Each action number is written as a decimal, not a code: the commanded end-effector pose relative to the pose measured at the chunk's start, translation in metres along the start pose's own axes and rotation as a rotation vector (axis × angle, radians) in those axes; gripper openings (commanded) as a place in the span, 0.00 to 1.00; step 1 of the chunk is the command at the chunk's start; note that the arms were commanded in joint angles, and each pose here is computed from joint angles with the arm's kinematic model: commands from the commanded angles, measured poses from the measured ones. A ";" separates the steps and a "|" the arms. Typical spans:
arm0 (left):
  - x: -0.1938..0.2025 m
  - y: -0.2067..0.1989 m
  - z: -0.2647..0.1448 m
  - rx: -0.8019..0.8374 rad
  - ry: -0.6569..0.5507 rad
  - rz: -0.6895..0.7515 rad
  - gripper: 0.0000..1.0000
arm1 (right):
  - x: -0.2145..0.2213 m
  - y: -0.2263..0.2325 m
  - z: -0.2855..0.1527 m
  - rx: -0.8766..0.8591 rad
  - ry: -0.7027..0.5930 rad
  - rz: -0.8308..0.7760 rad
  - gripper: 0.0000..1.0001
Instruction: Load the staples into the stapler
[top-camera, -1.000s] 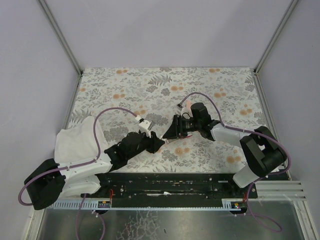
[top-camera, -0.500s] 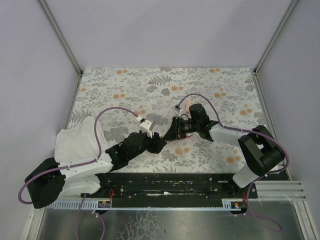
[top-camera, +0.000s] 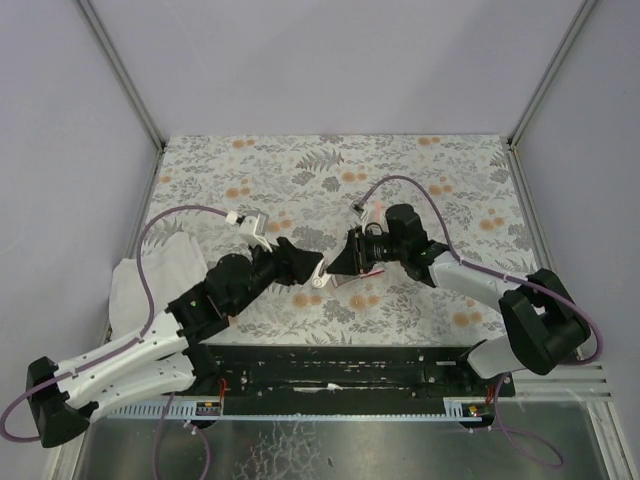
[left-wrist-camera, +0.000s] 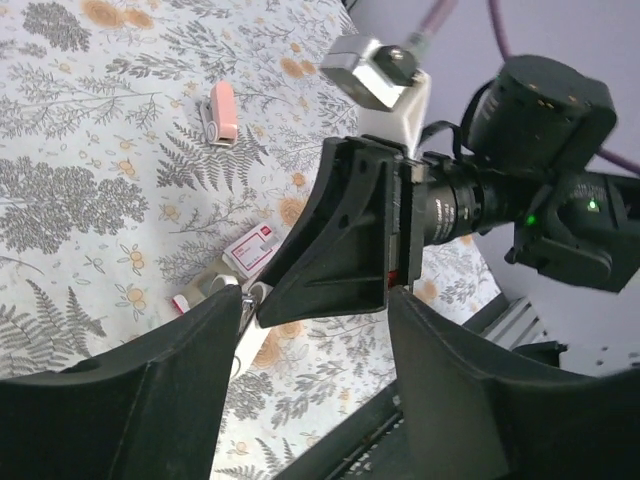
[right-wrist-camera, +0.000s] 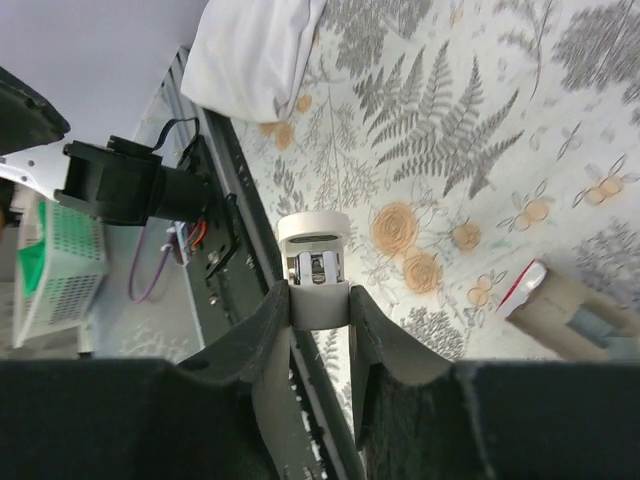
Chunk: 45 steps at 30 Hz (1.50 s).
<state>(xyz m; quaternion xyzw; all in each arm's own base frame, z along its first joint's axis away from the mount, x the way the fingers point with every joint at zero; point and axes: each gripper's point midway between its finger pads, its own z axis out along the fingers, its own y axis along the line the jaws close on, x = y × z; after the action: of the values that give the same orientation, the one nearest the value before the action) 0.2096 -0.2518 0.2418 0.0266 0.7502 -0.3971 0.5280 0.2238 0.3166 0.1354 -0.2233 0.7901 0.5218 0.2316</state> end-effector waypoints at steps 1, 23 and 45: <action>0.007 0.015 -0.006 -0.148 0.113 -0.134 0.57 | -0.029 0.015 -0.014 0.015 -0.127 -0.265 0.00; 0.046 0.021 0.058 -0.127 0.323 -0.239 0.51 | -0.026 0.003 -0.037 0.242 -0.008 -0.491 0.00; 0.082 0.044 0.072 -0.179 0.412 -0.243 0.32 | -0.020 0.001 -0.028 0.292 0.084 -0.552 0.00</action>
<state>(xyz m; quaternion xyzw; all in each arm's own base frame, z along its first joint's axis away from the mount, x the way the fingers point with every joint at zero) 0.2418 -0.2930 0.1347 -0.0333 0.8782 -0.3684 0.3033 0.2240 0.2831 0.1321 -0.4019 0.7956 0.3161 0.3248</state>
